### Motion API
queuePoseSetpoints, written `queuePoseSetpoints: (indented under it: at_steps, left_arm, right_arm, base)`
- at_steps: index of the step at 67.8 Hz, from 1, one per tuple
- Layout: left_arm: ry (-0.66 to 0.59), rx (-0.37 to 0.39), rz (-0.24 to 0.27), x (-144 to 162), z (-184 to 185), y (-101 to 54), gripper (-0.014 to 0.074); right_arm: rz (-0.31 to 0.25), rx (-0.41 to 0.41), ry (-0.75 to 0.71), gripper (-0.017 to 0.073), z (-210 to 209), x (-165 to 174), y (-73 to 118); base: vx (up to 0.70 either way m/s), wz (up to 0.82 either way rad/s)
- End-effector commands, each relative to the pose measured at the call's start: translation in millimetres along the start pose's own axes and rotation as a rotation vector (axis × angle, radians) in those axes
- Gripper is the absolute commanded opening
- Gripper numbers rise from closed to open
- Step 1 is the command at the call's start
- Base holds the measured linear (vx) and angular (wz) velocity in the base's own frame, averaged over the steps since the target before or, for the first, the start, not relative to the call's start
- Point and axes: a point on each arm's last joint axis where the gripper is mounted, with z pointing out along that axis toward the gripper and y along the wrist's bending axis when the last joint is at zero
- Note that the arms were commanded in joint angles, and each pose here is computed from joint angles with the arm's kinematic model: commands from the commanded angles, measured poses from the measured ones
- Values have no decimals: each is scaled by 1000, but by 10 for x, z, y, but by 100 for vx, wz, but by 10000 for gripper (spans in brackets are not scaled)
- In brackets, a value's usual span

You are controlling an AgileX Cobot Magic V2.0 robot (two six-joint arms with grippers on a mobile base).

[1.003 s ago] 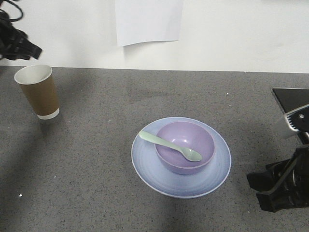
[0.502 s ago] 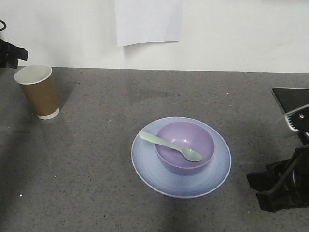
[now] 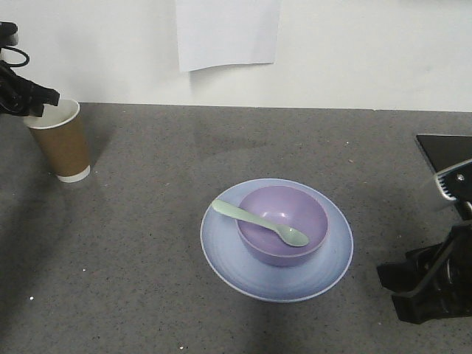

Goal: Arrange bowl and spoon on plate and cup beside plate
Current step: 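Move the left gripper to the brown paper cup rim and grip it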

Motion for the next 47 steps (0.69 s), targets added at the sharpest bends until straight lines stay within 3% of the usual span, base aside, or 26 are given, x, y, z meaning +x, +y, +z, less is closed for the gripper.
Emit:
queuePoseSetpoints:
  at_steps: [1, 17, 47]
  left_arm:
    - [-130, -7, -17, -171, -248, -7, 244]
    - [-142, -13, -16, -181, -195, 3, 229]
    - [-148, -14, -16, -186, -200, 4, -6]
  right_arm:
    - [-8, 11, -92, 316, -88, -106, 3]
    - [-8, 11, -92, 316, -88, -106, 3]
    - [-8, 11, -92, 316, -88, -106, 3]
  base:
    - [0, 0]
    - [0, 0]
    - [0, 0]
